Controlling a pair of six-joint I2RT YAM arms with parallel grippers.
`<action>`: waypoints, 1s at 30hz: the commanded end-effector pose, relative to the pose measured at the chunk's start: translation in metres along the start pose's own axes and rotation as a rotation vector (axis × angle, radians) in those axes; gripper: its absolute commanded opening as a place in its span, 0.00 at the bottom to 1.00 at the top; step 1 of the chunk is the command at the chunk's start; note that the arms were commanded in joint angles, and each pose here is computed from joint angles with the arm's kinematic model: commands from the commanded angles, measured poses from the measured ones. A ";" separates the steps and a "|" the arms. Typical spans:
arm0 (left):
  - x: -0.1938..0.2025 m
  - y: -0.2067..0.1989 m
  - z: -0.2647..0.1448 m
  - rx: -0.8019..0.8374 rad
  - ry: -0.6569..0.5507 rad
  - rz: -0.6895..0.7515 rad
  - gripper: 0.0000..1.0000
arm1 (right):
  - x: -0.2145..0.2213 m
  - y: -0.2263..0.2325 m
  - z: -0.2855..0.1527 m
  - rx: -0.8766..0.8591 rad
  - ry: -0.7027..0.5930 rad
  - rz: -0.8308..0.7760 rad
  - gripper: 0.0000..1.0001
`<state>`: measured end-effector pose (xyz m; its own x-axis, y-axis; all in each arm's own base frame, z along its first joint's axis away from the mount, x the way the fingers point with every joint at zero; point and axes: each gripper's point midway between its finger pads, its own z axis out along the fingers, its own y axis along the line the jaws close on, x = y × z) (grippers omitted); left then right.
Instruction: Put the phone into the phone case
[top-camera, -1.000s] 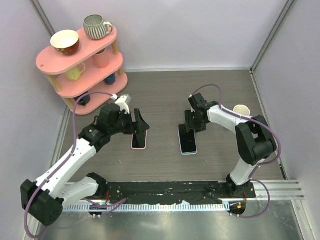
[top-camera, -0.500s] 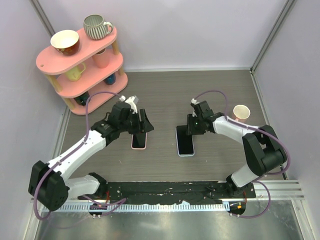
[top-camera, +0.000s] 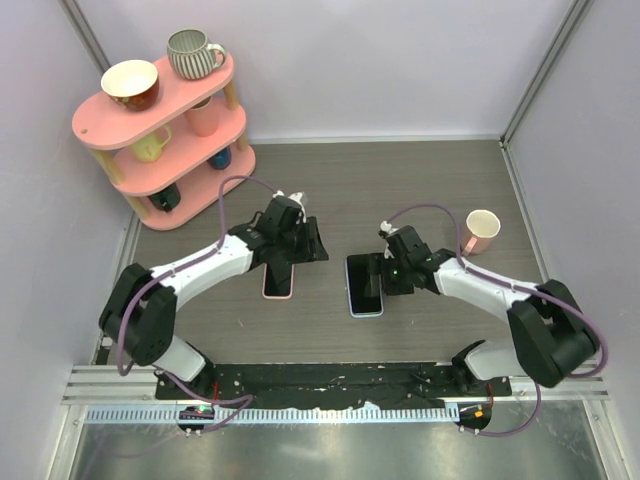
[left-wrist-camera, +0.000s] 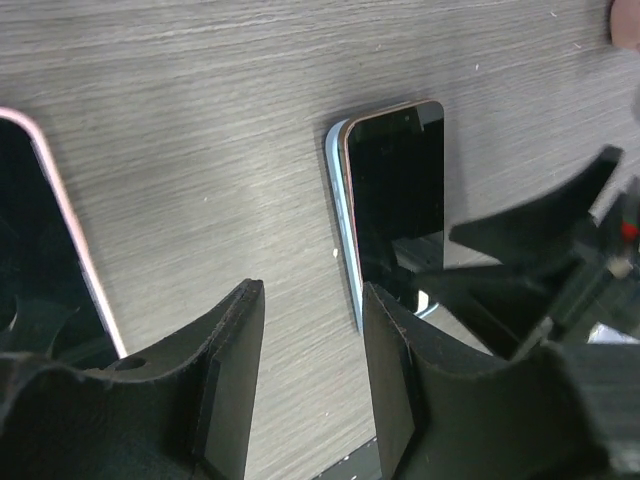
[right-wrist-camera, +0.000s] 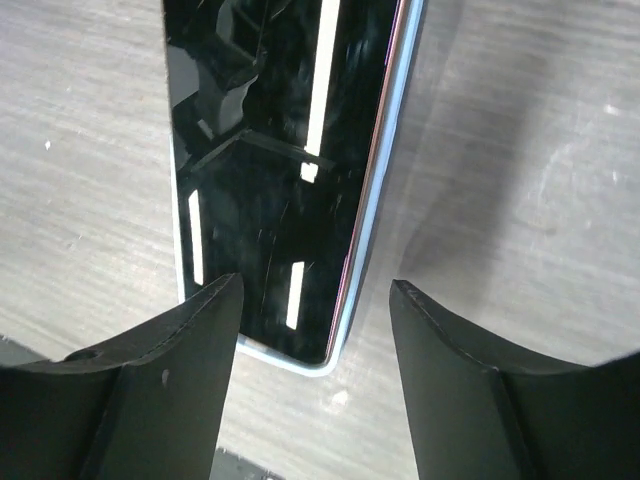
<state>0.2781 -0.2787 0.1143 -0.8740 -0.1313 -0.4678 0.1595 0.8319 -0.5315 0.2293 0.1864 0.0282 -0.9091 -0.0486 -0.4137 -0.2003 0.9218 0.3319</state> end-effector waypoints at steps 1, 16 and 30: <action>-0.014 -0.025 0.019 0.052 -0.025 0.022 0.48 | -0.001 0.008 -0.026 -0.022 -0.038 0.017 0.67; 0.023 -0.034 0.080 0.084 0.095 0.003 0.51 | -0.007 0.008 -0.043 -0.051 -0.188 0.131 0.65; 0.047 -0.012 0.106 0.046 0.149 -0.034 0.45 | -0.009 0.000 -0.036 -0.027 -0.226 0.164 0.69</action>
<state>0.2813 -0.3534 0.0330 -0.9374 -0.0588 -0.3433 0.1669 0.7891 -0.5911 0.2093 0.1724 0.0569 -0.8618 0.1437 -0.4865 -0.0898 0.9007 0.4251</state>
